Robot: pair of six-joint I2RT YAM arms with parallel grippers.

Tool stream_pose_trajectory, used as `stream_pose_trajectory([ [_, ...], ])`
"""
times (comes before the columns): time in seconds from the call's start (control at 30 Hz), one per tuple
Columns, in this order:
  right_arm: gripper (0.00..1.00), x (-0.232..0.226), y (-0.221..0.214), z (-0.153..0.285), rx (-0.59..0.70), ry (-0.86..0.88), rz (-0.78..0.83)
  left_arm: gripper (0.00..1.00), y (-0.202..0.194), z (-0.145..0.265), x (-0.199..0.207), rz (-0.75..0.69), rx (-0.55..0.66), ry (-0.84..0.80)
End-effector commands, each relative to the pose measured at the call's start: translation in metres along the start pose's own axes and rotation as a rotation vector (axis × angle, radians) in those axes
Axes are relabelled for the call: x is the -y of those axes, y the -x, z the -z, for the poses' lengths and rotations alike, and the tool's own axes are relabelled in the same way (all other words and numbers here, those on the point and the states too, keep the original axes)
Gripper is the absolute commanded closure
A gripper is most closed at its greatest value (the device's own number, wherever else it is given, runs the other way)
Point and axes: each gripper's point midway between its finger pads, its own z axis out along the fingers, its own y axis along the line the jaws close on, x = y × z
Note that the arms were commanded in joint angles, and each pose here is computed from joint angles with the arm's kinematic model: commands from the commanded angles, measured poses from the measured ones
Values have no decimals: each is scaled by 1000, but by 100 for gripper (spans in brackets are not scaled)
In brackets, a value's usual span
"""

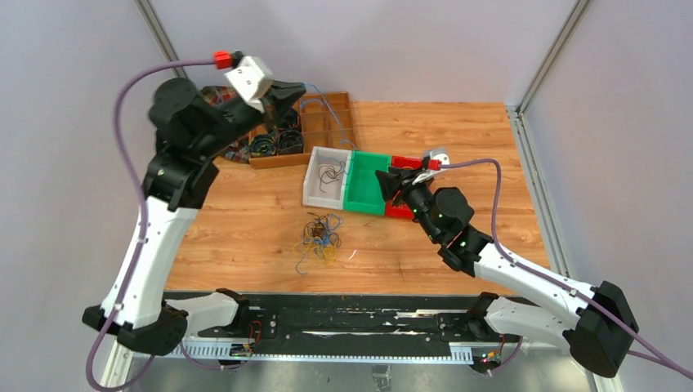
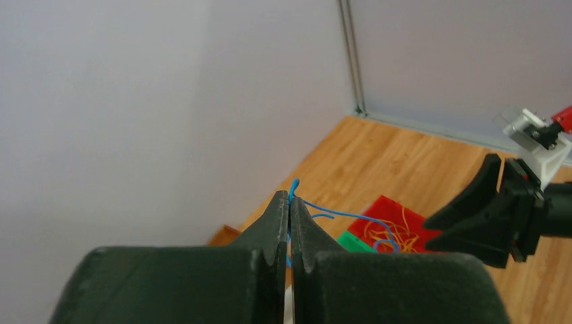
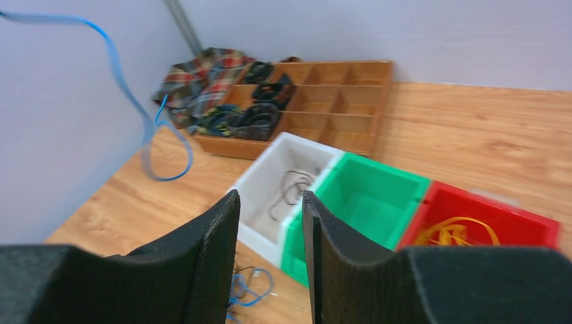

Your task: Untangle the cables

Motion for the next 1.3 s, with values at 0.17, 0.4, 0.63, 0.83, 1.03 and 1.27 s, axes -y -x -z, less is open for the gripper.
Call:
stream_pose_trajectory([
  [0.17, 61, 80, -10, 6, -79, -269, 47, 100, -48, -52, 45, 74, -49, -159],
  [0.4, 62, 107, -19, 11, -112, -351, 50, 100, -99, -85, 51, 77, -129, -194],
  [0.63, 62, 122, -28, 20, -144, -402, 58, 100, -147, -101, 61, 80, -213, -247],
  [0.83, 63, 130, -33, 29, -144, -428, 58, 100, -186, -110, 75, 103, -280, -309],
  [1.03, 63, 134, -34, 33, -146, -442, 64, 100, -235, -108, 90, 101, -386, -372],
  [1.27, 63, 140, -37, 36, -153, -454, 56, 100, -262, -102, 98, 86, -474, -430],
])
